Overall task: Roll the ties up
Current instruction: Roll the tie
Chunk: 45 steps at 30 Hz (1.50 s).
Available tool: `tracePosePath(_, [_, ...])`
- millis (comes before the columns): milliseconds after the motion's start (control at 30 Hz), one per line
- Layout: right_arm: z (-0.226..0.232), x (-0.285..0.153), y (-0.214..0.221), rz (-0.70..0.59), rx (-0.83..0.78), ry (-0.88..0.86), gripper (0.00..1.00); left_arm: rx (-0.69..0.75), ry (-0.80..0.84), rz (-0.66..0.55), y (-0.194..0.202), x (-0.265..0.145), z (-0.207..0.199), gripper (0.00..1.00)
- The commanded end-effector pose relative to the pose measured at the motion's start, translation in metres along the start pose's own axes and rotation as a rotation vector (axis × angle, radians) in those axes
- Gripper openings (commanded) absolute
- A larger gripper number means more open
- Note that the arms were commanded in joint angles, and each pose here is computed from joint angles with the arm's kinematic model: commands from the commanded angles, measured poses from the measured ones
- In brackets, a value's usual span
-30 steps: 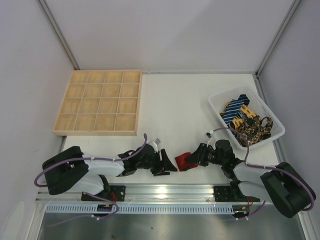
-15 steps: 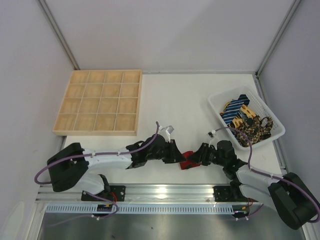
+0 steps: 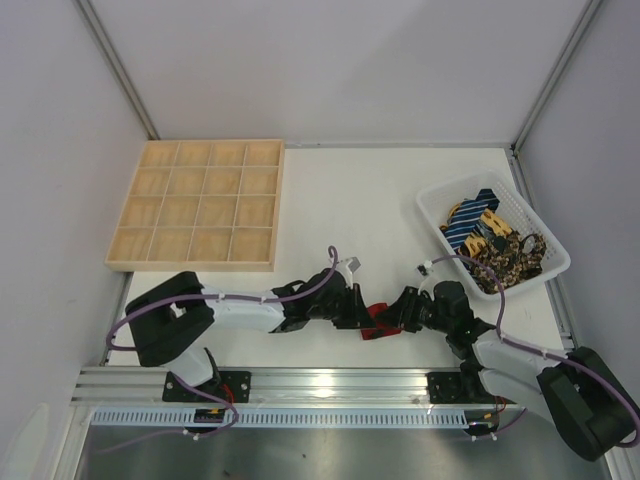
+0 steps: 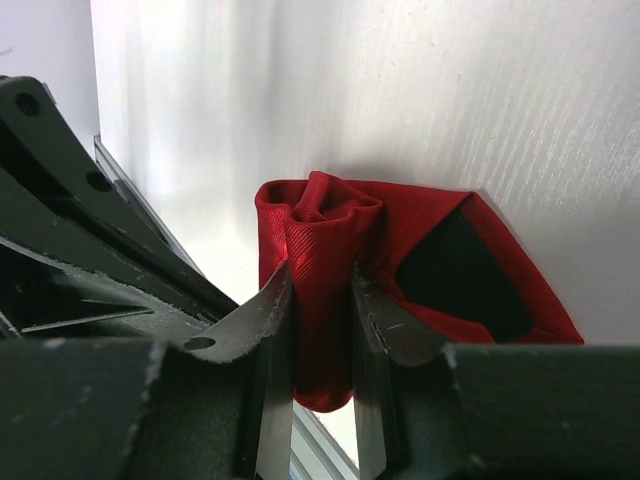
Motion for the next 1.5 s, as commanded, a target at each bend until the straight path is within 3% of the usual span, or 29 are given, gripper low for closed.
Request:
tracePosePath(0, [-0.026,-0.005,0.014,0.035,0.028,0.105,0.11,0.065,0.047,-0.037,-0.017,0.005,-0.02,0.1])
tracePosePath(400, [-0.02,-0.005,0.007,0.03,0.044,0.13,0.26,0.055,-0.009,0.034,-0.006,0.018,-0.007,0.07])
tracePosePath(633, [-0.016,-0.006,0.003,0.017,0.05,0.134,0.3,0.048,-0.023,0.052,0.003,0.02,0.002,0.04])
tracePosePath(1133, [-0.01,-0.01,-0.008,0.003,0.007,0.176,0.54,0.05,-0.069,0.09,0.012,0.027,0.016,0.0])
tracePosePath(1467, [-0.002,-0.021,-0.015,0.004,-0.049,0.215,0.58,0.052,-0.067,0.095,0.012,0.029,0.015,0.0])
Point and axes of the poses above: each gripper's point midway between its finger pads, its own x axis out along the fingers, its own z axis along the line the jaws close on, y = z × x, the point moved 1 cm from there along -x, back along the fingers, and after that the axes turned 9 degrees about x, right-handed, at the moved point
